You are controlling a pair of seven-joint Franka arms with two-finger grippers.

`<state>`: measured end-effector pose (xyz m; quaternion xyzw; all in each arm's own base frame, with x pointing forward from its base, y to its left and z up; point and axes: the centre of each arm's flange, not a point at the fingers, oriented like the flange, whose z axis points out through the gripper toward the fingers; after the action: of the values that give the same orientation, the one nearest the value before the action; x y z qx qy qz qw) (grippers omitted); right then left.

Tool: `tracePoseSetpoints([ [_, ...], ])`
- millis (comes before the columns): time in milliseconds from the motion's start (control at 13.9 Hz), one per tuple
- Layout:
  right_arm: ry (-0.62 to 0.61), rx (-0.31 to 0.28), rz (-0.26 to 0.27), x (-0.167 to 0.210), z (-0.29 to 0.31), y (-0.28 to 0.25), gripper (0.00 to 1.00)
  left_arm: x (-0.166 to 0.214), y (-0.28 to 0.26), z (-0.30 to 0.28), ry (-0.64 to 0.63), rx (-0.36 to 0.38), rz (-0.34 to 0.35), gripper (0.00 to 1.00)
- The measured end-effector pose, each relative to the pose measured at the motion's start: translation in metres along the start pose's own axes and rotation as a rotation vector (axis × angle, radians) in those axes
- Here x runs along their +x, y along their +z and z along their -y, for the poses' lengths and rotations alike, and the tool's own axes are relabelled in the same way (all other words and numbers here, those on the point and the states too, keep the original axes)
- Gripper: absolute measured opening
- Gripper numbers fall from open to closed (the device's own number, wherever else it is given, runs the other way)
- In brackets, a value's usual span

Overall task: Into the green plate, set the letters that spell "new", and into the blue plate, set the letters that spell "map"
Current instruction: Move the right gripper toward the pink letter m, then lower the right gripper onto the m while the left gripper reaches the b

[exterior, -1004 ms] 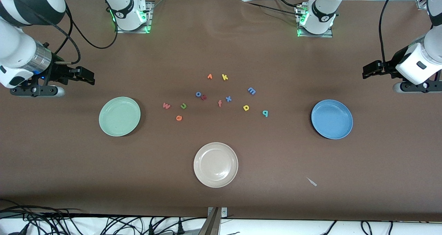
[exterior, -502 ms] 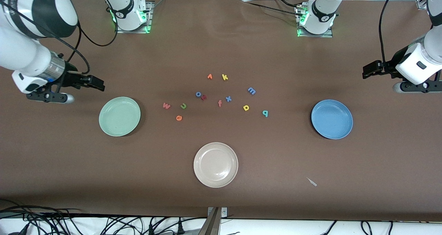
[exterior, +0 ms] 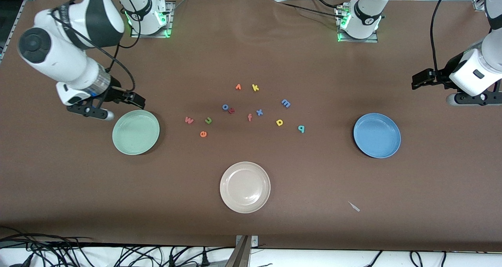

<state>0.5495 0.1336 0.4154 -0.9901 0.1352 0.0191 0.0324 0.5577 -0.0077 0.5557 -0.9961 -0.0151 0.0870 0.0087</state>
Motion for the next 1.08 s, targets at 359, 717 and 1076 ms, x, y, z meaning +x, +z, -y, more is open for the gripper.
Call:
tracePoseSetpoints([
  [359, 0.092, 0.012, -0.020, -0.033, 0.031, 0.068, 1.00, 0.001, 0.000, 0.000, -0.001, 0.000, -0.005, 1.00],
  [717, 0.124, -0.016, -0.053, -0.047, 0.060, 0.134, 1.00, 0.017, 0.022, -0.029, 0.052, 0.001, 0.012, 1.00],
  [1076, 0.097, -0.002, -0.070, -0.051, 0.069, 0.180, 1.00, 0.053, 0.098, -0.130, 0.212, 0.015, 0.102, 1.00],
])
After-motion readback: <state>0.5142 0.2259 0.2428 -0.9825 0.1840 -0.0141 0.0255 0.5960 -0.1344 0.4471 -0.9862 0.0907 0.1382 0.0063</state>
